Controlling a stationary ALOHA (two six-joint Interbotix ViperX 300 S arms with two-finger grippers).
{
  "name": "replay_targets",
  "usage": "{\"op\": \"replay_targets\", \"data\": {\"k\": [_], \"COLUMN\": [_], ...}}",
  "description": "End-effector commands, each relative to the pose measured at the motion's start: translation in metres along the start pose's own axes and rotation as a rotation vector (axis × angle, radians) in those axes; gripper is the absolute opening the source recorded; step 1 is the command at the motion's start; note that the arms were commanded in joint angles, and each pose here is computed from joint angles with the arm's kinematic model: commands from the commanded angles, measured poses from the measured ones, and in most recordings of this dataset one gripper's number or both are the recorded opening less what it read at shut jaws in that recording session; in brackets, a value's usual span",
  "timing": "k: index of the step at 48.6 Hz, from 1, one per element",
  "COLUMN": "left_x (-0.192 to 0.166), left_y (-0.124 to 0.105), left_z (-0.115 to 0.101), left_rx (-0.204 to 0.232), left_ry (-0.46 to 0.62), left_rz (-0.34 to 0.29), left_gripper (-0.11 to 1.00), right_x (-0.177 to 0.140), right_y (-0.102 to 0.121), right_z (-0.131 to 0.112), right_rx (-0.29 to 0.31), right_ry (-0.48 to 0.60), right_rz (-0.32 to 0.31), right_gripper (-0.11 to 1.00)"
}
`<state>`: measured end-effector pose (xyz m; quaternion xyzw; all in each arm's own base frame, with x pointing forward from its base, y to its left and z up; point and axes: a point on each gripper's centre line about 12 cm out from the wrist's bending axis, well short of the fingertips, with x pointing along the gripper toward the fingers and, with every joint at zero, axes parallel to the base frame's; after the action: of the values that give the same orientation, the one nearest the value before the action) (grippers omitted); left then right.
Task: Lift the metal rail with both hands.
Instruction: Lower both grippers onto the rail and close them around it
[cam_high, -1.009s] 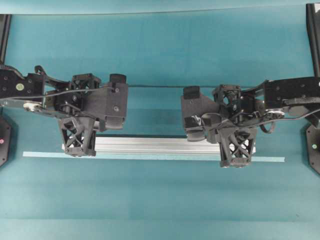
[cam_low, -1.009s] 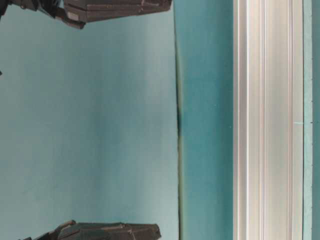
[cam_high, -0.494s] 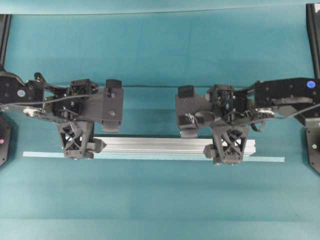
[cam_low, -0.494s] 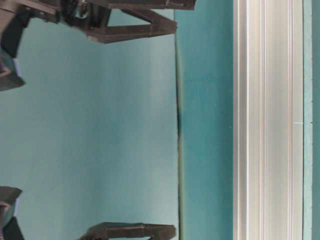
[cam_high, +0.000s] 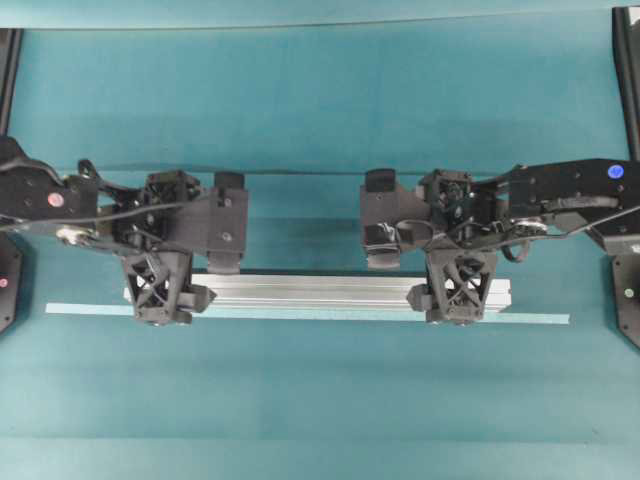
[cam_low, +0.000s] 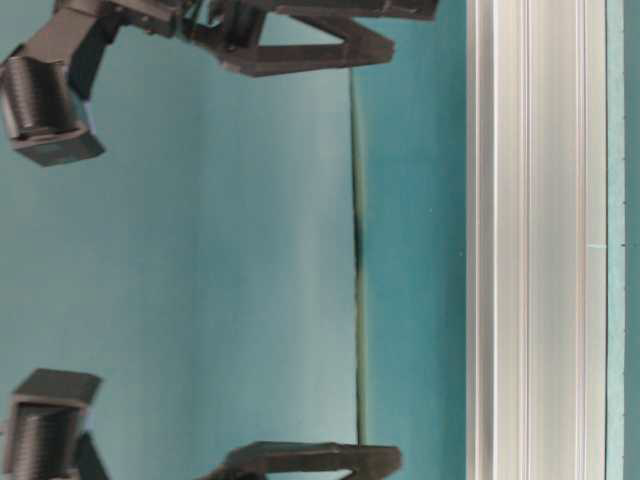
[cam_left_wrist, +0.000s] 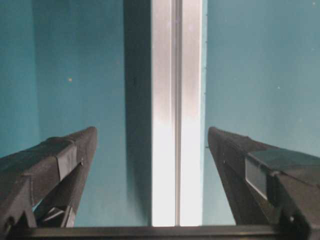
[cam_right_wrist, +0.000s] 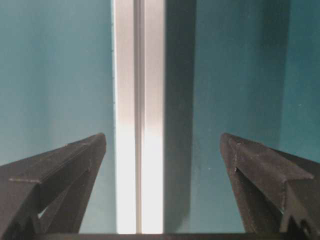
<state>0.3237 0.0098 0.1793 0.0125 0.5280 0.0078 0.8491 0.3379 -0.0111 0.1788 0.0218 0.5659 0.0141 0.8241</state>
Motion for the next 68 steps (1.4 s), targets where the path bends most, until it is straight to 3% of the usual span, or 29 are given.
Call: {"op": "replay_targets", "data": {"k": [1,68], "left_x": [0.003,0.061], "left_y": [-0.003,-0.005], "left_z": [0.001,-0.025], "left_rx": [0.001,-0.015], "left_ry": [-0.005,0.020], "left_rz": [-0.004,-0.010], "left_gripper": [0.99,0.99], "right_x": [0.007,0.070], "right_y": [0.000,0.008], "right_z": [-0.001,-0.031], "right_rx": [0.010,0.039], "right_ry": [0.001,0.035], "right_rz": [0.002,0.019], "right_gripper": [0.96,0.96]}}
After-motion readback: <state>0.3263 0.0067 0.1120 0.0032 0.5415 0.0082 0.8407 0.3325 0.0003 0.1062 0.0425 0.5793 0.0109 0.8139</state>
